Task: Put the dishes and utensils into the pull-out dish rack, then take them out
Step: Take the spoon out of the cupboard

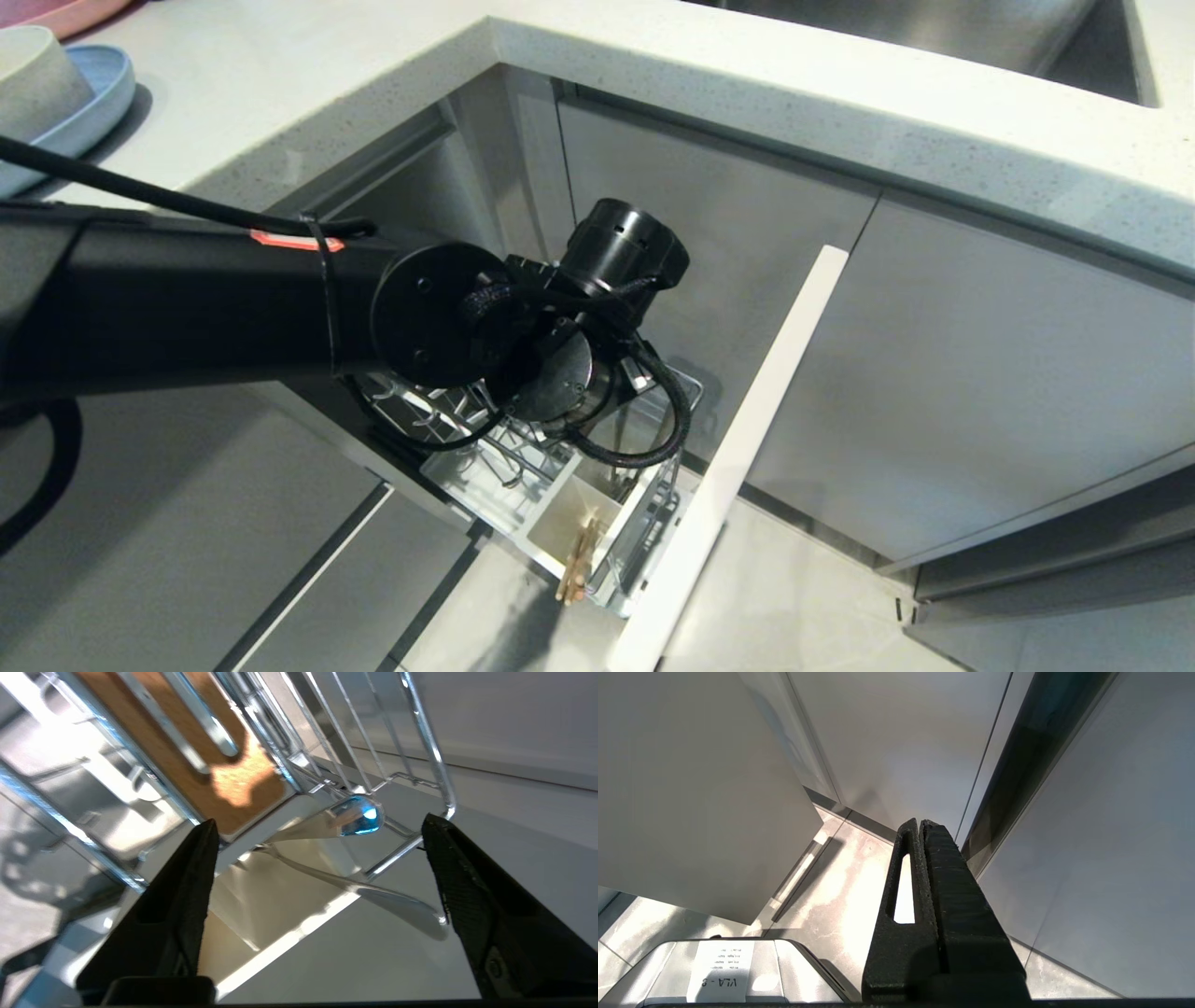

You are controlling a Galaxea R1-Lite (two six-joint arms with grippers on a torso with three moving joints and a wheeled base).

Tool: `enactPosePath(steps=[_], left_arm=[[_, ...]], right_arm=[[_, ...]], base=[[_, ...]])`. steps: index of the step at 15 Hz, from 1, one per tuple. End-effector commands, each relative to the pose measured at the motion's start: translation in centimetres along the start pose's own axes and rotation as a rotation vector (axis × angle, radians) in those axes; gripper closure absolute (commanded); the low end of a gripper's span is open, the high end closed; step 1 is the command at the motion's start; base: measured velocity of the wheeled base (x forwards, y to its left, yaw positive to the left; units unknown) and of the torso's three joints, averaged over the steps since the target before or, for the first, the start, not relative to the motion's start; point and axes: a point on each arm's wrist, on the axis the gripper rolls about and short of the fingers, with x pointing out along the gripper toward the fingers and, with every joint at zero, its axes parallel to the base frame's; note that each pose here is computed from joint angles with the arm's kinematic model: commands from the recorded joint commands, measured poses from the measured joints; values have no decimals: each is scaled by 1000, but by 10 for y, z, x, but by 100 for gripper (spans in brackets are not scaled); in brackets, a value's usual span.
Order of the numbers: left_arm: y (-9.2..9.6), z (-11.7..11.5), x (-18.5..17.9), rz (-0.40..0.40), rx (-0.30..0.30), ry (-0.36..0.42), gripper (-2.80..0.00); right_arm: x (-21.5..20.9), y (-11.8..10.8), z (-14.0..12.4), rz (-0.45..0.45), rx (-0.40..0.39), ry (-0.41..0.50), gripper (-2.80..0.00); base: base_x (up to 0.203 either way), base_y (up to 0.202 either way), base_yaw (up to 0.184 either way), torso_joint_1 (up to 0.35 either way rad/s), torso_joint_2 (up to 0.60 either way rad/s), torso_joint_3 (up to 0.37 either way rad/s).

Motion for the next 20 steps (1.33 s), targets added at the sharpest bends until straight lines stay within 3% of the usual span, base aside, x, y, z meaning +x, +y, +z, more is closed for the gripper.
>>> enactPosePath(steps=[1, 12, 14, 20], left_arm=[[-3, 2, 1, 3, -14, 10, -280], [-8, -4, 10, 42, -50, 129, -280], [-7, -1, 15, 44, -86, 140, -280], [-6, 3, 17, 45, -113, 139, -280]], right_arm=[[0, 0, -1, 1, 0, -3, 0], [0, 0, 0, -1, 0, -3, 0], [0, 0, 0, 1, 0, -3, 0], [0, 0, 0, 0, 0, -4, 0]], base=[[0, 0, 0, 0, 0, 0], [0, 0, 0, 0, 0, 0], [0, 0, 0, 0, 0, 0], [0, 0, 0, 0, 0, 0]])
